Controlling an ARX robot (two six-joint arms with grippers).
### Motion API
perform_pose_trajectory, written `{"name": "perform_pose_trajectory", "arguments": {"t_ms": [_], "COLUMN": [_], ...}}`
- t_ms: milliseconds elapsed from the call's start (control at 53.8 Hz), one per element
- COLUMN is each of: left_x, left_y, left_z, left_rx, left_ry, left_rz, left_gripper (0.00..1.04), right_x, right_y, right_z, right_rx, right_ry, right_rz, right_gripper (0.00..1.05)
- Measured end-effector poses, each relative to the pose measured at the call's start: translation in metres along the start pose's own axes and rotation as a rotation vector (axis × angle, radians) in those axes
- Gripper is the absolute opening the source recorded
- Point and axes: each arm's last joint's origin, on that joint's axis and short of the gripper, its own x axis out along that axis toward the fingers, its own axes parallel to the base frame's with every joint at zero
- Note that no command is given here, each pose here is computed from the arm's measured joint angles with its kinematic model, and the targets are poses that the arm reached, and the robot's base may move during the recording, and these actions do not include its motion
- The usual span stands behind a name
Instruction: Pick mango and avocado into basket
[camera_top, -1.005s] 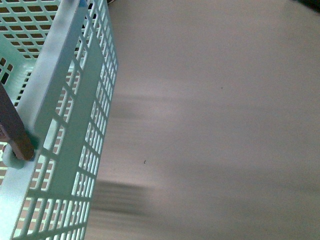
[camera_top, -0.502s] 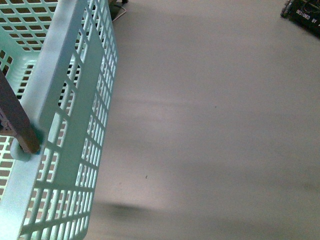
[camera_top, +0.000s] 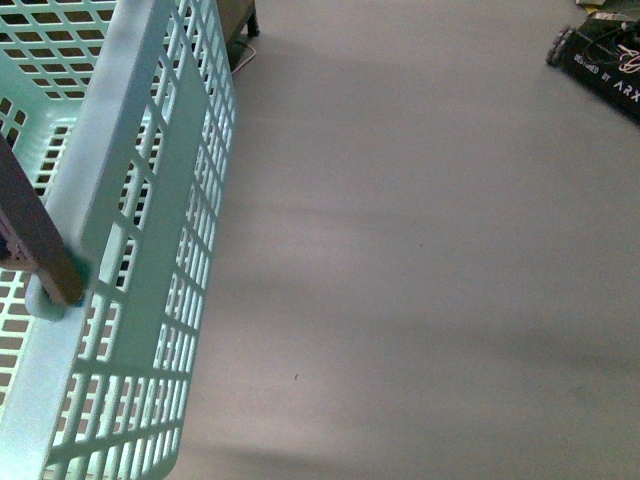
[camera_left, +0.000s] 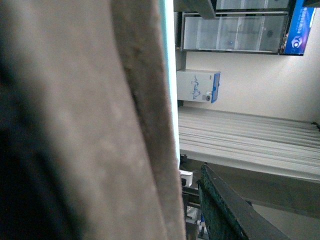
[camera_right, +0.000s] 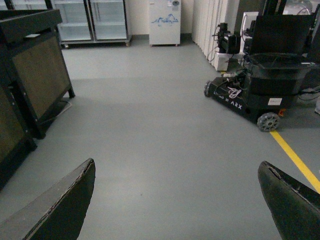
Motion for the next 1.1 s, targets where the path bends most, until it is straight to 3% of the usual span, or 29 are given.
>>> {"name": "perform_pose_trajectory", "arguments": {"t_ms": [1098], "left_x": [-0.0001], "left_y": [-0.0002], "left_z": [-0.0001], "left_rx": [0.0], "left_ry": [0.0], "left_rz": [-0.001], "left_gripper": [0.29], "right_x": [0.0], "right_y": [0.0], "right_z": [0.0], "right_rx": [0.0], "right_ry": [0.0], "right_rz": [0.0], "right_gripper": [0.96]}}
